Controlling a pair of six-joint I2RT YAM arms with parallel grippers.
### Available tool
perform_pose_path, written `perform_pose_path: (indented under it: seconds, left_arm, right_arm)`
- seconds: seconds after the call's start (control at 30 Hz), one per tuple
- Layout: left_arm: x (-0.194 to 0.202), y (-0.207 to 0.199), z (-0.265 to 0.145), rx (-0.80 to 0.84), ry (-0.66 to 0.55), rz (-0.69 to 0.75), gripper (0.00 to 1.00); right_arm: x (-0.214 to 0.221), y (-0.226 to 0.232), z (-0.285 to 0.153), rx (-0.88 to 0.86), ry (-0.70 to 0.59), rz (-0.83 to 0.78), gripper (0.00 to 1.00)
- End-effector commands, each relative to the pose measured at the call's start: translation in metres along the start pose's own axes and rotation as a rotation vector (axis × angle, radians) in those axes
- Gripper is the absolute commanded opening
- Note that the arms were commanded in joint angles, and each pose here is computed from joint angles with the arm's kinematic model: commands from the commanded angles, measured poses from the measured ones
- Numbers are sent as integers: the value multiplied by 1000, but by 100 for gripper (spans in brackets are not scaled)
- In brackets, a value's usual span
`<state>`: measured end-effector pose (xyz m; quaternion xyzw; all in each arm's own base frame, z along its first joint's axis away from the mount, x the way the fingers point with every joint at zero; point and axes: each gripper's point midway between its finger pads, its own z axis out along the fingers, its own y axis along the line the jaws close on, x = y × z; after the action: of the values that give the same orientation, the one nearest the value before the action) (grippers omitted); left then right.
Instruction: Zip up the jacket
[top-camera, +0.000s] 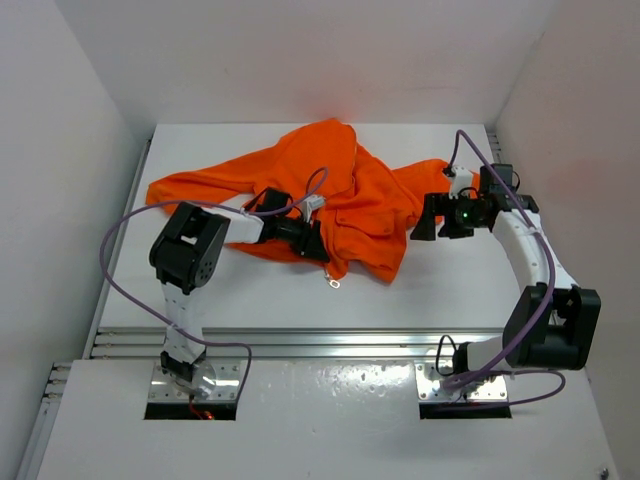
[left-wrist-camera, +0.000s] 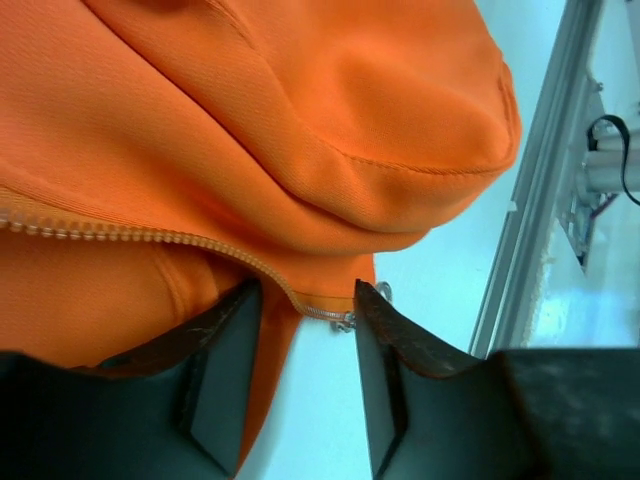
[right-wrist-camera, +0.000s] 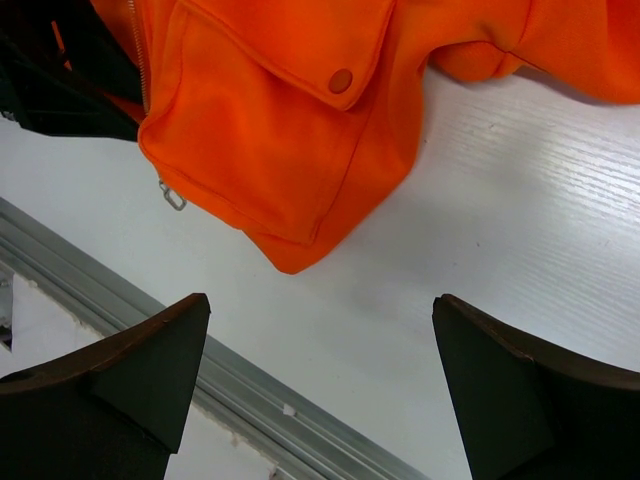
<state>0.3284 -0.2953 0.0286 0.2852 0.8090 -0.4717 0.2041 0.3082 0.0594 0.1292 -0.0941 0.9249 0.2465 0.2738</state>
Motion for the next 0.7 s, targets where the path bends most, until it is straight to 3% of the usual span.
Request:
perform_pose_path:
  seconds: [0.0,0.13,0.27,0.4,0.67]
  left_arm:
    - [-13,12,11,-45,-34,38,47]
    - [-22,3,18,-21,-40,62,37]
    - [-24,-6,18,31,-39,79,17]
    - [-34,-22,8,62,-51,139,5]
    - [-69,-76,-31,170,-117,262,0]
  right_arm:
    - [-22,9,-4,-18,-56,-46,93]
    - [-26,20,-3,-34,-64,-35,93]
    - [-30,37,3,-83,-62,-52,93]
    - [-42,63,7,-158,-84,-53,93]
    - [-33,106,27,-331,-33,-36,93]
